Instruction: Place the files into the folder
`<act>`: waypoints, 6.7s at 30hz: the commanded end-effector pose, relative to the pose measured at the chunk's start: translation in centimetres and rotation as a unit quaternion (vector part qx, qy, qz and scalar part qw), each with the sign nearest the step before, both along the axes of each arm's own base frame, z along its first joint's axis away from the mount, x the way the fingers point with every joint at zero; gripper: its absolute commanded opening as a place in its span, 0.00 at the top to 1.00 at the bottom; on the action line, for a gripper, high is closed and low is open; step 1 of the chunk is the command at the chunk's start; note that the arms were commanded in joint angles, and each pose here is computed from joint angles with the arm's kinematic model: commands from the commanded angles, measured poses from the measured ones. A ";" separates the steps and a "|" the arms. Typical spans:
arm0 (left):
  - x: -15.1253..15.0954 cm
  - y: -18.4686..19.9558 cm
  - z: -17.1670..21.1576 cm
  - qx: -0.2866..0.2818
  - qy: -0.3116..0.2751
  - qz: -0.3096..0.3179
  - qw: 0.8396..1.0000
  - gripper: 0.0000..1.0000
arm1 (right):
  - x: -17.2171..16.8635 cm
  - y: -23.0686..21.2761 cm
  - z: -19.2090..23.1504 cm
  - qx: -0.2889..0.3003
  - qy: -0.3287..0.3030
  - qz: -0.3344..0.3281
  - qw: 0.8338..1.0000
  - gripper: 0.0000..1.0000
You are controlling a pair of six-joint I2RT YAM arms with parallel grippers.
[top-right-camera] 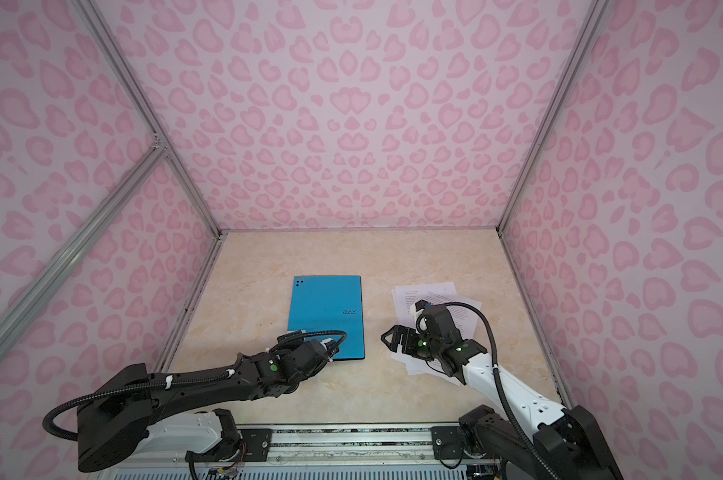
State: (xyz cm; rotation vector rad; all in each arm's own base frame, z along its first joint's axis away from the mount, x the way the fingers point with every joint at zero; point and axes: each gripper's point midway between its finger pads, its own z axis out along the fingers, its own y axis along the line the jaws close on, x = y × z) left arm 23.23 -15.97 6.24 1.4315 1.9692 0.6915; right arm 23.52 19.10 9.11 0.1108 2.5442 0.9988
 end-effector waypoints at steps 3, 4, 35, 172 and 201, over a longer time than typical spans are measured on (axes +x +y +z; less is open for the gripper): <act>0.6 -0.4 0.6 -0.015 -0.017 0.011 1.000 0.09 | 1.1 3.8 0.5 0.033 -0.009 0.054 0.998 0.01; 0.6 -0.4 0.6 -0.015 -0.018 0.011 1.000 0.09 | 1.1 4.4 0.2 0.032 -0.005 0.062 0.998 0.01; 1.2 0.1 0.8 -0.018 -0.027 0.028 0.999 0.10 | 2.1 11.9 -3.6 0.089 0.054 0.144 0.984 0.03; 11.1 5.0 18.8 -0.504 0.130 0.248 0.817 0.02 | 6.0 20.5 9.1 0.168 -0.061 0.169 0.969 0.05; 15.7 5.0 19.5 -0.585 0.212 0.308 0.720 0.03 | 5.7 31.9 17.1 0.294 -0.136 0.194 0.926 0.05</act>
